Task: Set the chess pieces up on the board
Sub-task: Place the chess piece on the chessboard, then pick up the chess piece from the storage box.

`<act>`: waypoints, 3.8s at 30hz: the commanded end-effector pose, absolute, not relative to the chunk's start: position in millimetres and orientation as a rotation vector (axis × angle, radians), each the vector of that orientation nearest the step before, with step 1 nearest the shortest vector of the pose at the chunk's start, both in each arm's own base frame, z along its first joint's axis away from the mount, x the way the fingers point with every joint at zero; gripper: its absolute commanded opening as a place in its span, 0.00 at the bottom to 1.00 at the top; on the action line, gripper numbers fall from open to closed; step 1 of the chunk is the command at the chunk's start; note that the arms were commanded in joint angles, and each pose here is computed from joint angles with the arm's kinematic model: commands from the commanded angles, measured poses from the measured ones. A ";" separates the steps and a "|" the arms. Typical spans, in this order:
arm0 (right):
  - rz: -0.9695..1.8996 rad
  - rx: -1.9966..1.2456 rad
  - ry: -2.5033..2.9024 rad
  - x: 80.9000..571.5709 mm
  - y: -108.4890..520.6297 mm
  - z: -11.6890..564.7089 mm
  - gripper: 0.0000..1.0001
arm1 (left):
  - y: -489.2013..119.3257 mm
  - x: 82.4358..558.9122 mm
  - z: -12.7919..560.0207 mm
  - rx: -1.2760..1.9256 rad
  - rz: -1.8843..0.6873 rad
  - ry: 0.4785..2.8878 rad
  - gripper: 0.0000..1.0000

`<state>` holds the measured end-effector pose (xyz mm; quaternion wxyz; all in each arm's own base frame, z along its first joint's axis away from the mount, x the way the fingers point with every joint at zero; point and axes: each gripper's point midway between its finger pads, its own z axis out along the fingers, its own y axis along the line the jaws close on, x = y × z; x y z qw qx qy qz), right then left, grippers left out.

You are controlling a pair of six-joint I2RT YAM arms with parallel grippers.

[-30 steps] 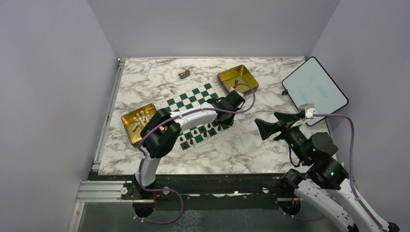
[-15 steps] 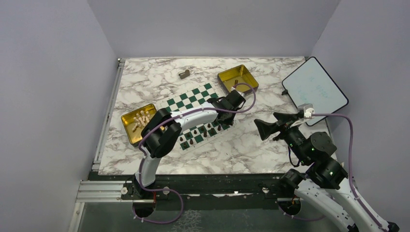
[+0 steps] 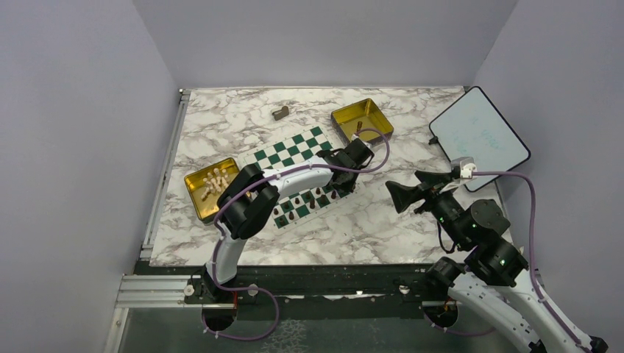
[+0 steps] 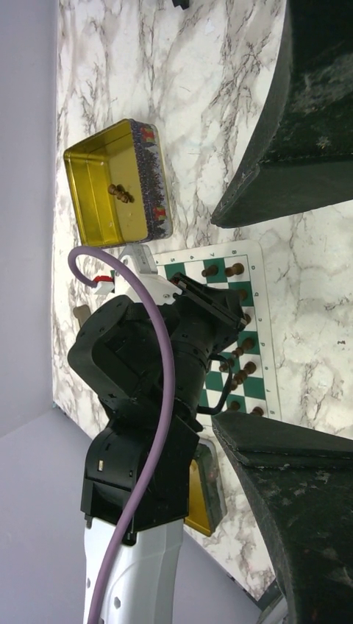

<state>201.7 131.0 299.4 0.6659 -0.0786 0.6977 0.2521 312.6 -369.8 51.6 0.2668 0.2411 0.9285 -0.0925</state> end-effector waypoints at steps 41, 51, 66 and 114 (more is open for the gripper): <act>0.270 -0.047 2.013 410.9 195.0 184.7 0.80 | -199.4 341.1 203.3 0.228 -0.730 2.220 0.99; 0.158 0.059 2.036 521.1 170.9 155.0 0.35 | -180.0 309.8 192.6 0.274 -0.666 2.206 0.99; -0.007 0.184 2.093 592.4 168.7 92.4 0.35 | -190.6 288.6 187.8 0.345 -0.781 2.198 0.99; -0.007 0.274 2.276 591.3 165.4 30.1 0.37 | -191.0 287.5 190.7 0.349 -0.790 2.182 0.99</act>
